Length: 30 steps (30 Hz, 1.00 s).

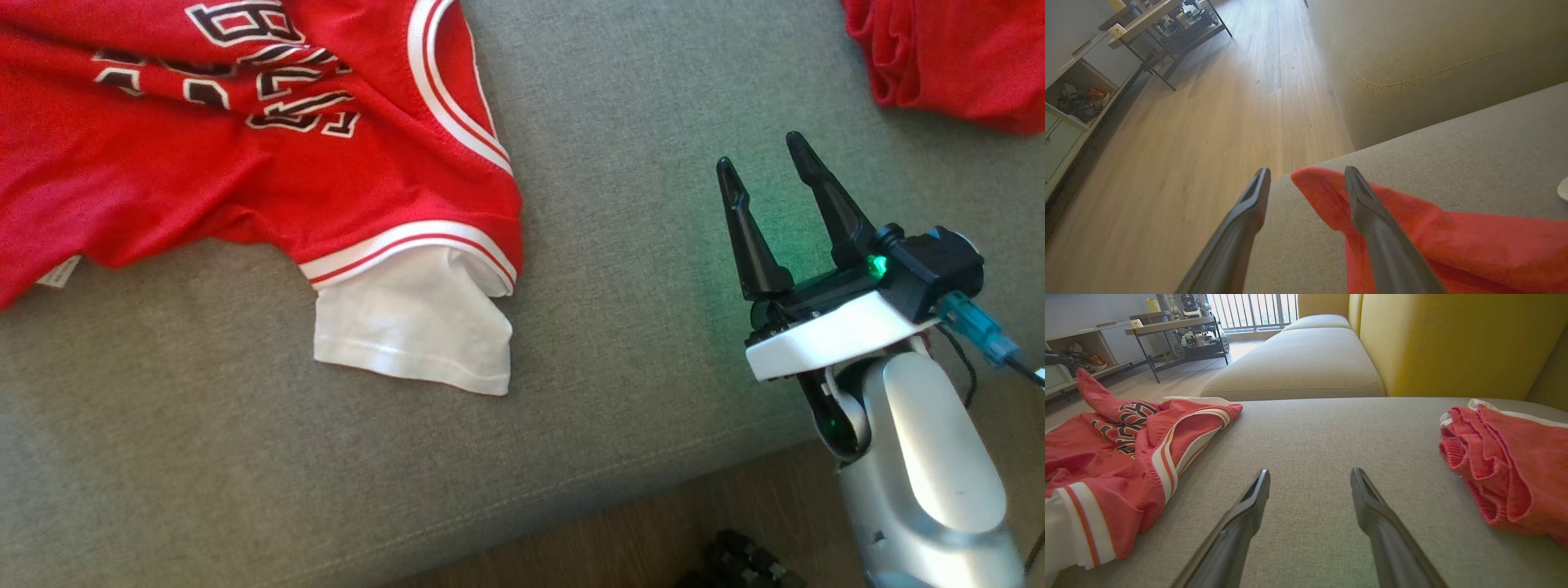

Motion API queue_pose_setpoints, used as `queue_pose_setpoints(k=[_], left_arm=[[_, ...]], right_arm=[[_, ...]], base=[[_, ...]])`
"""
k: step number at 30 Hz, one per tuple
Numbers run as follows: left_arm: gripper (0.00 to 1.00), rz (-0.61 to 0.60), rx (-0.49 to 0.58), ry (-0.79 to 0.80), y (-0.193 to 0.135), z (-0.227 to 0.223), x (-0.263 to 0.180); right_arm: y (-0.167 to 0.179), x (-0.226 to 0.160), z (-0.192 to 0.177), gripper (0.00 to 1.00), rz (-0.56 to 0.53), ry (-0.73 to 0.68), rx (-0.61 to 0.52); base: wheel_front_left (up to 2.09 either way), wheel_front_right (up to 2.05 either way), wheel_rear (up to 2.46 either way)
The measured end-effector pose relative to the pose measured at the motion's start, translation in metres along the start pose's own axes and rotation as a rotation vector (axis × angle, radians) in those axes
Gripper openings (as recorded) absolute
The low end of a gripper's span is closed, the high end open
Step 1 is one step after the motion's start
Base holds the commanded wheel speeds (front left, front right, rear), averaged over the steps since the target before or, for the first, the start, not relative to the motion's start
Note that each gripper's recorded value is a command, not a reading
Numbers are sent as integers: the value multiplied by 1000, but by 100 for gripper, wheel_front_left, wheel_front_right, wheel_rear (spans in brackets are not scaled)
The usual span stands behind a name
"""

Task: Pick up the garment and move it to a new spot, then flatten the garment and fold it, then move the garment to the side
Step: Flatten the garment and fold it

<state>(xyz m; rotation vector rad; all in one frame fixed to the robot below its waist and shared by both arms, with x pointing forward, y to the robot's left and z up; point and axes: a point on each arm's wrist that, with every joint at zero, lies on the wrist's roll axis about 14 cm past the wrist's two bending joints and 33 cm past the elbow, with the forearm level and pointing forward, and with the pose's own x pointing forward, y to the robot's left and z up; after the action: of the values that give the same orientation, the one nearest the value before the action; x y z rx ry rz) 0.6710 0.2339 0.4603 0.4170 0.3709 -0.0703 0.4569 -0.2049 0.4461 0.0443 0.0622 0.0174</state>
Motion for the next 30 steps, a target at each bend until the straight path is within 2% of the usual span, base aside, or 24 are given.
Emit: queue_pose_setpoints(k=[7, 15, 22, 30], left_arm=[[100, 29, -20, -140, 9, 28, -19], [100, 21, -65, -365, 20, 78, -76], [100, -2, -128, -435, 15, 62, -142], [100, 16, -314, -491, -6, 19, -224]], right_arm=[[11, 3, 12, 100, 29, -32, 0], [22, -4, 35, 100, 52, -83, -11], [39, -22, 45, 100, 88, -84, 0], [65, -42, 51, 100, 155, -86, 8]], base=[[0, 0, 0], [0, 0, 0], [0, 0, 0], [0, 0, 0]])
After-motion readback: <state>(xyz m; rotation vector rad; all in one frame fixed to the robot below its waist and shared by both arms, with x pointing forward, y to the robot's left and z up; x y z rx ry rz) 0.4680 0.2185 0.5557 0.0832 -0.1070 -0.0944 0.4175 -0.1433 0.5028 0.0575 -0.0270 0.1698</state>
